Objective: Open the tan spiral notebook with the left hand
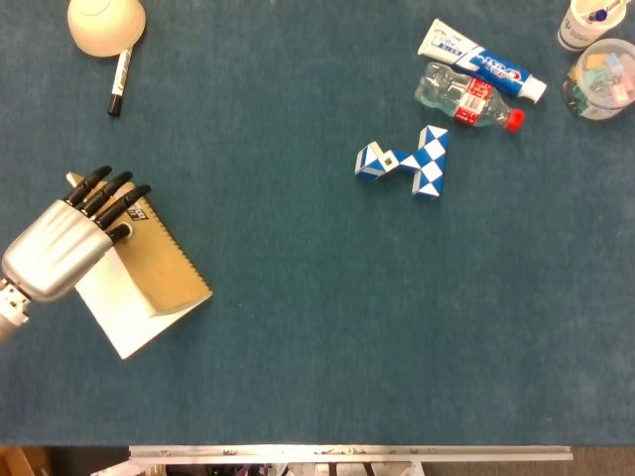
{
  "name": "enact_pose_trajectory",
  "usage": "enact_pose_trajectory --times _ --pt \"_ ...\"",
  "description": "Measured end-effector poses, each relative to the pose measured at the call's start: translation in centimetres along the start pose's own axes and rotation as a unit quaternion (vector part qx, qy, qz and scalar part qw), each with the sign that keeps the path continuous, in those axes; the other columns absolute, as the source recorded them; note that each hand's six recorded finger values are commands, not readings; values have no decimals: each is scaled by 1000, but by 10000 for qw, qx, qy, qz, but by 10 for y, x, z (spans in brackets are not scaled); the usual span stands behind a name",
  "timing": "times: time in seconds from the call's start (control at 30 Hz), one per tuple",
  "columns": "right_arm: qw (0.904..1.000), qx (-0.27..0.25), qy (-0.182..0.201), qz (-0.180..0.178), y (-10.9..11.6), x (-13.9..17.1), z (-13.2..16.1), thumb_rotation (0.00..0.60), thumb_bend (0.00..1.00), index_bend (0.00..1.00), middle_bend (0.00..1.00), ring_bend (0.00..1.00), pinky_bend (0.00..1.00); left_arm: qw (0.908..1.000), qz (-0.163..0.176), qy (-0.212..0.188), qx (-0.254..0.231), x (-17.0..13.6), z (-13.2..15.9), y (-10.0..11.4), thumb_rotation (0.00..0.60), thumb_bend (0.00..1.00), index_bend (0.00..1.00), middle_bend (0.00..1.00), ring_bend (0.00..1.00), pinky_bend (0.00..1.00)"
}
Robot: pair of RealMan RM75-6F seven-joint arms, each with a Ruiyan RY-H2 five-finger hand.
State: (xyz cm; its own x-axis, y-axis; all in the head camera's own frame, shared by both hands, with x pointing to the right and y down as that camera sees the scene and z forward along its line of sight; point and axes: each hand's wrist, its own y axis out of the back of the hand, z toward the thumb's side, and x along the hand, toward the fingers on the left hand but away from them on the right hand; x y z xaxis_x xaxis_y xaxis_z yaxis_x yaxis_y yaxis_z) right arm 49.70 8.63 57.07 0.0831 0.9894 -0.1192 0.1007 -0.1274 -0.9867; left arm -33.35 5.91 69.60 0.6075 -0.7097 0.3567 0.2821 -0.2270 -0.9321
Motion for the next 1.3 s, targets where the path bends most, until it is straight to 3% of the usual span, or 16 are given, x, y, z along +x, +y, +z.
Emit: enact_pose_trajectory --times 0.53,0.73,0.97,1.3 --pt "9997 -72 -230 -62 3 10 -19 600 355 105 240 92 155 9929 -178 -885 769 65 50 33 600 694 534 94 0 87" --pt "9996 -98 -266 -44 2 11 -23 600 355 105 240 92 155 9893 -361 -975 1019 85 62 39 600 692 412 85 0 87" --pt "9995 -114 -291 -47 1 12 -27 600 355 105 240 92 155 9873 -493 -910 1205 100 71 44 600 692 193 58 0 87" --pt "9994 -156 -317 -31 -1 11 -30 600 355 105 240 92 155 9860 -548 -911 1287 117 96 52 600 692 91 46 0 88"
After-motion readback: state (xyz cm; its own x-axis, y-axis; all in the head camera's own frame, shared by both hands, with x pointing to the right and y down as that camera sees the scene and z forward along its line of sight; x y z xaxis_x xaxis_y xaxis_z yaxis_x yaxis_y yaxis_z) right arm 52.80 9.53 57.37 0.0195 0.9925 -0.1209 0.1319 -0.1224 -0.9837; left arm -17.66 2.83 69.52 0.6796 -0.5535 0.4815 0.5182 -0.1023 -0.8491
